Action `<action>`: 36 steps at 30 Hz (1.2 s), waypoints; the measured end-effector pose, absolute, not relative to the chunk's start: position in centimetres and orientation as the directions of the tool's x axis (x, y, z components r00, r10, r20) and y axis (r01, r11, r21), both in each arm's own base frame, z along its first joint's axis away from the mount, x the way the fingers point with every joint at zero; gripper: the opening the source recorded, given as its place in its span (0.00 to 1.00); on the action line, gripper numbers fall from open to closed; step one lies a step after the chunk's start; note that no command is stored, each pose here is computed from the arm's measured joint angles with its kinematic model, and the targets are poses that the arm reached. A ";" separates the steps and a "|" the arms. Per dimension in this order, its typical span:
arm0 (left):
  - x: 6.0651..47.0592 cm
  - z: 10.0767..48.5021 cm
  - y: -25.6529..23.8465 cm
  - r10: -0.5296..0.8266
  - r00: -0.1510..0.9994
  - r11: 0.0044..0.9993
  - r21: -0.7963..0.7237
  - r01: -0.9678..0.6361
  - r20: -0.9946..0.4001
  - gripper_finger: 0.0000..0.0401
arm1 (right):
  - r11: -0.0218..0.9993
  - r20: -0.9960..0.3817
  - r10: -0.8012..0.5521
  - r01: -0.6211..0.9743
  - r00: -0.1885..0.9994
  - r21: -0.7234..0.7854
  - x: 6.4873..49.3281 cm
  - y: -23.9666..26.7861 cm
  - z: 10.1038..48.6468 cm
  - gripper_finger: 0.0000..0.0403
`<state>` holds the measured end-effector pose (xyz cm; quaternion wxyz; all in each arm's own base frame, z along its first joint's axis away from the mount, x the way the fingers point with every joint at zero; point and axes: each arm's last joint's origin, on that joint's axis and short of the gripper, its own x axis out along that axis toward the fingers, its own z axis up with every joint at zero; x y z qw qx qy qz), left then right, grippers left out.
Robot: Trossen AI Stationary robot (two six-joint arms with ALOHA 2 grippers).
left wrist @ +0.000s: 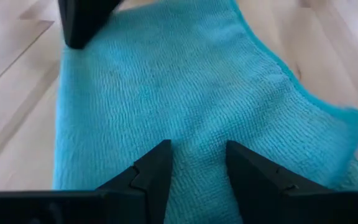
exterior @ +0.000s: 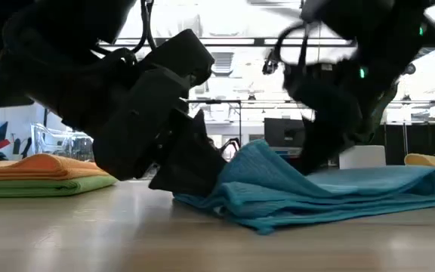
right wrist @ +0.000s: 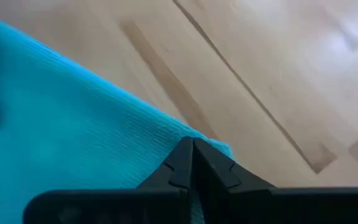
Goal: Fold microfiber towels
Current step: Fold the blue microfiber cloth, then stack the blue microfiber cloth on top of the orange microfiber cloth
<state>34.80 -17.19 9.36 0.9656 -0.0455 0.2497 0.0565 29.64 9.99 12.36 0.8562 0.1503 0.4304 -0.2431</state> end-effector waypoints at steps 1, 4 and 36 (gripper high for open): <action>34.7 9.3 -17.1 0.085 0.865 0.990 -0.056 -0.130 -0.495 0.35 | 0.829 -0.818 -0.294 0.558 0.495 0.039 29.5 9.7 12.0 0.02; 34.5 9.2 -17.0 0.088 0.862 0.990 -0.052 -0.131 -0.499 0.35 | 0.814 -0.834 -0.317 0.581 0.452 0.006 29.1 9.1 11.7 0.02; 32.9 17.2 -15.6 -0.161 0.650 0.901 0.158 0.404 -0.743 0.58 | 0.848 -0.726 -0.317 0.526 0.610 0.072 29.4 10.5 17.7 0.13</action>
